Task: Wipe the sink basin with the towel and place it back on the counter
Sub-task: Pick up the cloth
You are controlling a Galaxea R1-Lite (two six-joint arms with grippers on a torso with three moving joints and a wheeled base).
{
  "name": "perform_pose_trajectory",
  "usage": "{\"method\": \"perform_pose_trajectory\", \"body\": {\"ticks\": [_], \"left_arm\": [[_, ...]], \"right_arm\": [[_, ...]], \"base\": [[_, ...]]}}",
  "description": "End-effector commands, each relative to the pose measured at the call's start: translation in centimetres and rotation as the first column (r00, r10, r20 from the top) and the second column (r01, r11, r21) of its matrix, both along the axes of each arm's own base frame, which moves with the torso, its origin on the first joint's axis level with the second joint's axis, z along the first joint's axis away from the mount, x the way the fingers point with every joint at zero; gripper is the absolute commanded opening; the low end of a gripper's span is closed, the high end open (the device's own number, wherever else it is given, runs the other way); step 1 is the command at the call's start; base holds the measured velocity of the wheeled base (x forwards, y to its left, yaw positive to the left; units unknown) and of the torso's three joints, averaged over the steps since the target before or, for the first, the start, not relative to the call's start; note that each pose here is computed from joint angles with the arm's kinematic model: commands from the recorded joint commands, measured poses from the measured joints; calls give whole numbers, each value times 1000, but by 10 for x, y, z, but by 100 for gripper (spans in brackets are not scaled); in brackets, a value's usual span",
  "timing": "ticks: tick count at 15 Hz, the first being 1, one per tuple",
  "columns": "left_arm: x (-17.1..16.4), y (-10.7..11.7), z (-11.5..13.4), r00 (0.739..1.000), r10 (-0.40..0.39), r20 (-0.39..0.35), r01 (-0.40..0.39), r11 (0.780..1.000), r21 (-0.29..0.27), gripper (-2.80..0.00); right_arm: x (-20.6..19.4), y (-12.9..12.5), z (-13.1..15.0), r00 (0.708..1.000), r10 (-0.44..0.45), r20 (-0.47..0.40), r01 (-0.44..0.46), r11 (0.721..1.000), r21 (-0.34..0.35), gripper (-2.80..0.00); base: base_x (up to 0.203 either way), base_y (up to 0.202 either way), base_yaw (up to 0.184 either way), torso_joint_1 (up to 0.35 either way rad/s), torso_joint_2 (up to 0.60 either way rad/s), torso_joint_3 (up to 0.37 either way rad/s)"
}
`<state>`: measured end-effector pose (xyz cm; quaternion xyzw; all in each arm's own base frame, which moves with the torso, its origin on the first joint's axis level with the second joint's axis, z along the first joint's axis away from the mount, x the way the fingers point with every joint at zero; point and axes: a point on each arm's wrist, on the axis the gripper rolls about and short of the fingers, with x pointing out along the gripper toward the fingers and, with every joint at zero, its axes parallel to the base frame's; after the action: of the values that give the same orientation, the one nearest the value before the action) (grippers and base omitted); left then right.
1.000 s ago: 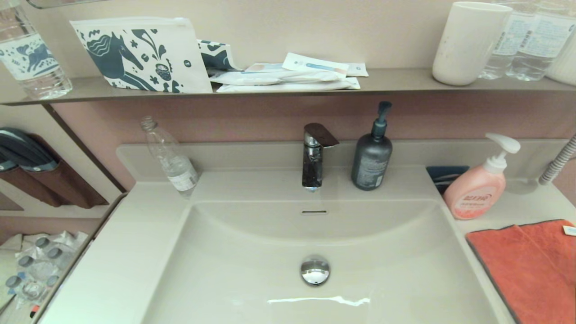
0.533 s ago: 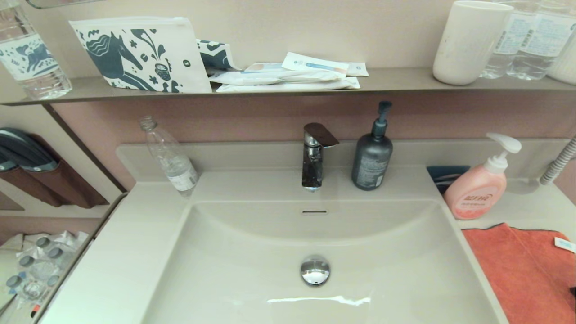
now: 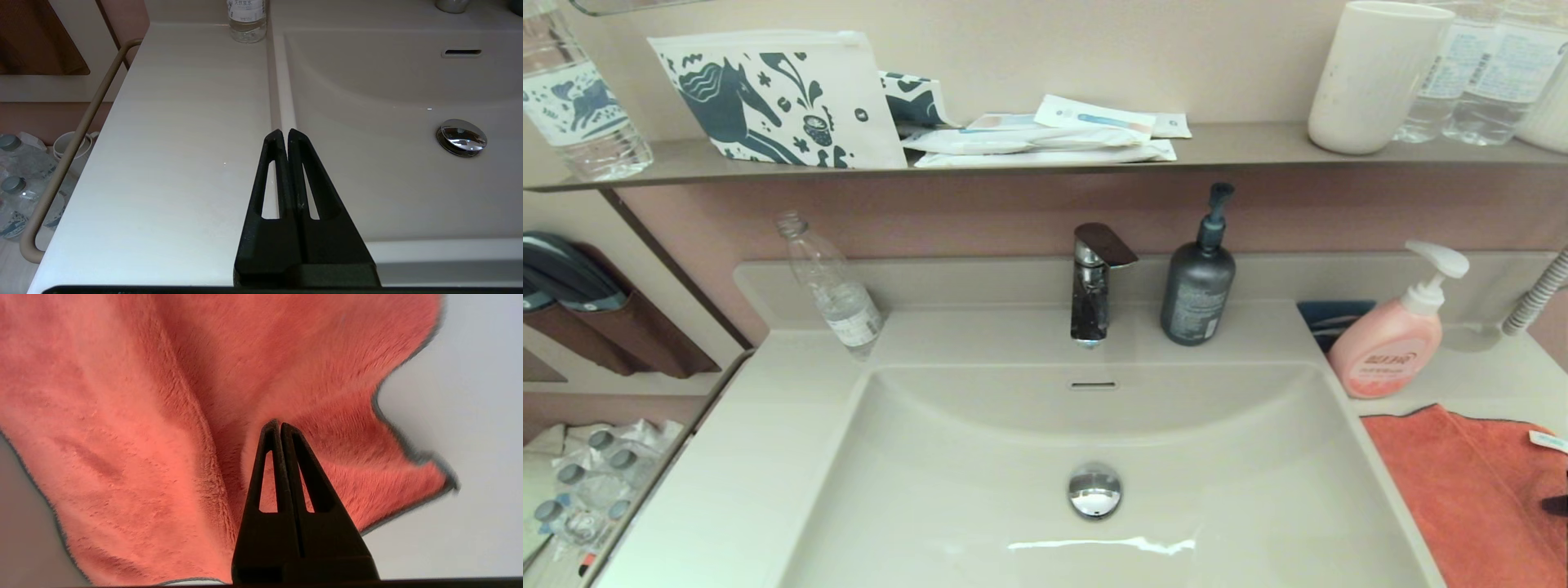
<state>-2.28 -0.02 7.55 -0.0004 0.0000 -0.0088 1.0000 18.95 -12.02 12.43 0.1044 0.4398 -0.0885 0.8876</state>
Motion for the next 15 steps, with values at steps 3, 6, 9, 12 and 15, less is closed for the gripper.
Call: {"method": "perform_pose_trajectory", "body": {"ticks": [3,6,9,12,15], "left_arm": [[0,0,0,1000,0,-1,0,1000,-1,-280],[0,0,0,1000,-1,-1,1,1000,-1,-280],[0,0,0,1000,-1,-1,1,1000,-1,-280],[0,0,0,1000,-1,-1,1,1000,-1,-280],[0,0,0,1000,0,-1,0,1000,-1,-280]], "right_arm": [[-6,-10,13,999,-37,37,39,998,-55,-280],[-8,-6,15,998,-51,39,52,998,-33,-280],[-4,9,13,999,-53,8,53,998,41,-280],[-1,24,14,999,-48,-14,49,994,99,0],[3,33,14,1000,-24,-17,26,993,118,0]], "base": [[0,0,0,0,0,0],[0,0,0,0,0,0],[0,0,0,0,0,0],[0,0,0,0,0,0],[0,0,0,0,0,0]]}}
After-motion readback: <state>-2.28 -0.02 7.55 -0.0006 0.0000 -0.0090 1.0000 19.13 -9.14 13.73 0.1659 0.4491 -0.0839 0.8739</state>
